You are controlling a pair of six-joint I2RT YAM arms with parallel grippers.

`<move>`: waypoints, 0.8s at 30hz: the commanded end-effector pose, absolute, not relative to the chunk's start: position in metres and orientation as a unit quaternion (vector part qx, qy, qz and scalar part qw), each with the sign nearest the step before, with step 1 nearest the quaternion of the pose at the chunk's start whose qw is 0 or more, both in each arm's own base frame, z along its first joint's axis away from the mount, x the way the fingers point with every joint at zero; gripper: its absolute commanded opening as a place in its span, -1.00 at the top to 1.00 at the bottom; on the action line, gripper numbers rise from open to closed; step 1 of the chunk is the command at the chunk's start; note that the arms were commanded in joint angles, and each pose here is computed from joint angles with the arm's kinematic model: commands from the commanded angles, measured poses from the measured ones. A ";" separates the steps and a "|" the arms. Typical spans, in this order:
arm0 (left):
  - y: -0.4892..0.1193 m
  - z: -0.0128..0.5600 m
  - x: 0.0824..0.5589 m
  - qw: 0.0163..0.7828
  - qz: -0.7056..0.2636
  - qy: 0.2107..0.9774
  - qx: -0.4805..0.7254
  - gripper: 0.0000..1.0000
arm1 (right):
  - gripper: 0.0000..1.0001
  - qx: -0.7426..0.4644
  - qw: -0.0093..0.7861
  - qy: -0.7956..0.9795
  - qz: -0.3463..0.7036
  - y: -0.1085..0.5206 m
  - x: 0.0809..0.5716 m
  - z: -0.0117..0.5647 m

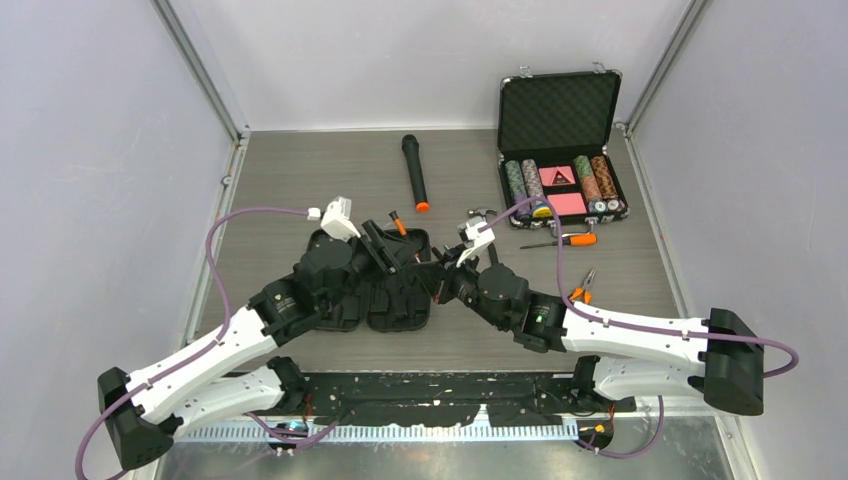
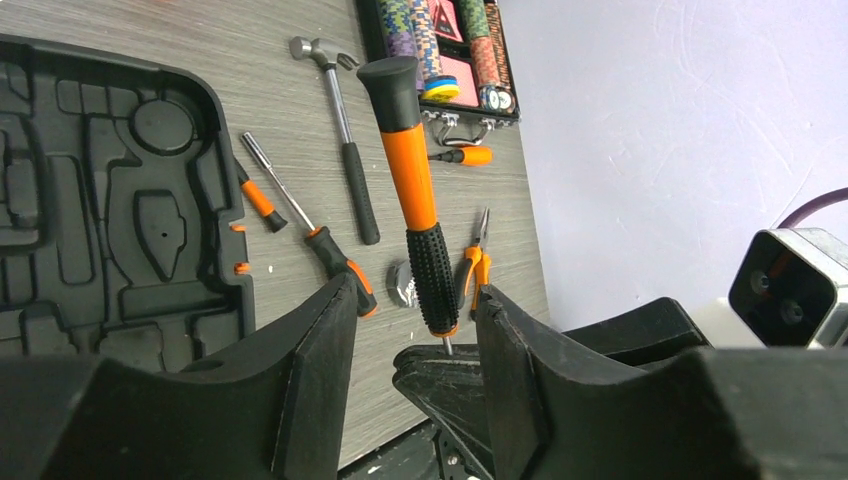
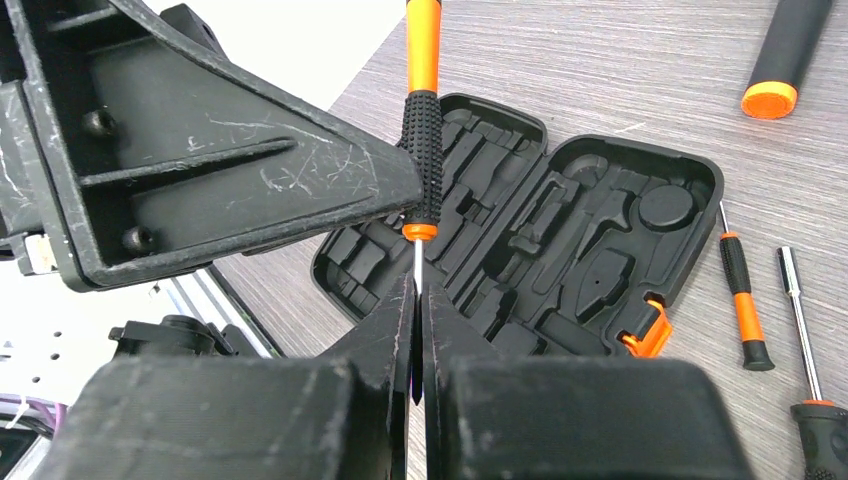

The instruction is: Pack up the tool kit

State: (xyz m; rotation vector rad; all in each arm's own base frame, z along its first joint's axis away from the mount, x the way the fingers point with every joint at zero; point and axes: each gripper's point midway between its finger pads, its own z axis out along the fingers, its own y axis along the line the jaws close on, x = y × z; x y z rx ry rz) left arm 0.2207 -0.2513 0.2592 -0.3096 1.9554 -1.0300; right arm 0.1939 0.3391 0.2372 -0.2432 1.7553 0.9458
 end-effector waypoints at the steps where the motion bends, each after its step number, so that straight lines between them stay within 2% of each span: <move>1: -0.257 0.283 0.224 0.451 -0.444 0.763 -0.131 0.08 | 0.89 -0.096 0.560 0.705 0.424 0.345 0.194 0.271; 9: -0.262 0.286 0.224 0.447 -0.447 0.765 -0.121 0.20 | 0.89 -0.108 0.562 0.701 0.426 0.346 0.192 0.273; 16: -0.262 0.286 0.224 0.445 -0.446 0.768 -0.114 0.42 | 0.89 -0.128 0.556 0.700 0.429 0.353 0.188 0.270; 21: -0.254 0.285 0.227 0.452 -0.442 0.766 -0.120 0.88 | 0.88 -0.140 0.546 0.700 0.439 0.360 0.184 0.267; 23: -0.248 0.281 0.227 0.451 -0.434 0.772 -0.115 1.00 | 0.76 -0.144 0.542 0.703 0.437 0.361 0.183 0.264; 24: -0.244 0.278 0.227 0.451 -0.425 0.777 -0.110 1.00 | 0.59 -0.146 0.542 0.705 0.434 0.361 0.183 0.262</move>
